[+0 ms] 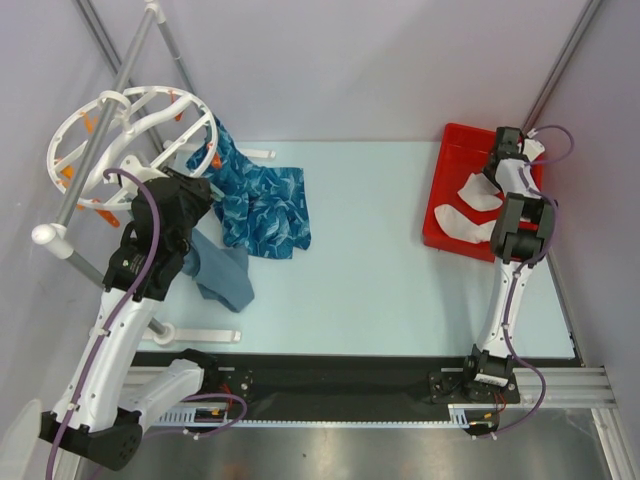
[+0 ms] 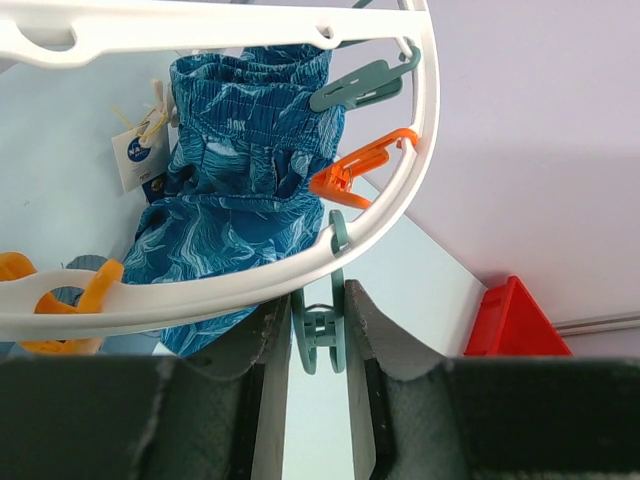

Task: Clip the socks to the hanger
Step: Pick up the sock from the bin.

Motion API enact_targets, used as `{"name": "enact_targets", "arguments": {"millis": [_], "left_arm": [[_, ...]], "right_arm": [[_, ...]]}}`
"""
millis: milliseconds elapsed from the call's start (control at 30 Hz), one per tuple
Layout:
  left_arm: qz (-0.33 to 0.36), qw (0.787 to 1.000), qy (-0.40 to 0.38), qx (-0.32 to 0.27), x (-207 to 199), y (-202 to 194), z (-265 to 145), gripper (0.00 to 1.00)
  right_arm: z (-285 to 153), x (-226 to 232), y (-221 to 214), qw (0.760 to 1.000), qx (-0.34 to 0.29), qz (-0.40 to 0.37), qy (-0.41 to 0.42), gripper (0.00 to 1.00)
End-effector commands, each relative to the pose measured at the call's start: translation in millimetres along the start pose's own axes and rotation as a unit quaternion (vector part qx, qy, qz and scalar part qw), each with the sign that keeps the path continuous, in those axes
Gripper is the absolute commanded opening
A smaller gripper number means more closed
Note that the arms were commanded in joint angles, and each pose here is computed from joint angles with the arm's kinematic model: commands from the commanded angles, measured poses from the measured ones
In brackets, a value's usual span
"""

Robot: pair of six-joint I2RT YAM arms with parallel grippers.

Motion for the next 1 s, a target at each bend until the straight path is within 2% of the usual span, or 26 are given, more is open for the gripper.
{"name": "enact_targets", "arguments": {"millis": [0,300,367,467,567,833,967], "left_arm": [[-0.008,0.999,-0.022,-0.022,-7,15,-6,0.00],[-0.008,0.999,-0.024,-0.021,-7,14,-6,0.00],[-0.008,0.999,-0.024,-0.023,-6,14,-7,0.00],[-0.008,0.999,-0.024,-0.022,-6,13,-7,0.00],[-0.009,0.999,-0.025,-0.019,-6,12,-7,0.00],[-0.009,0.999,-0.027,-0.016,-6,10,-7,0.00],[-0.008,1.000,-0.025,-0.015,-4,8,-8,0.00]], "right_arm": [[-4,5,6,1.000,-0.013,-0.006,-0.008,0.54],[9,-8,-16,0.997,0.014,-0.053,-0.044,0.44],[8,-9,-18,0.996,0.015,-0.074,-0.051,0.38],[8,-11,-18,0.995,0.015,-0.082,-0.055,0.33],[8,-9,-17,0.995,0.018,-0.086,-0.050,0.21],[-15,15,21,0.996,-0.025,-0.080,-0.010,0.08],[-60,46,62,0.995,-0.060,-0.066,0.040,0.00]]}}
Point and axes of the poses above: each gripper's point midway between its finger pads, its own z axis out along the fingers, its own x axis along the line the jaws close on, y = z × x, the point moved 2 cm from there along -z, back along the fingers, and after that the axes turned 14 degrees about z, right-handed, at the moved point
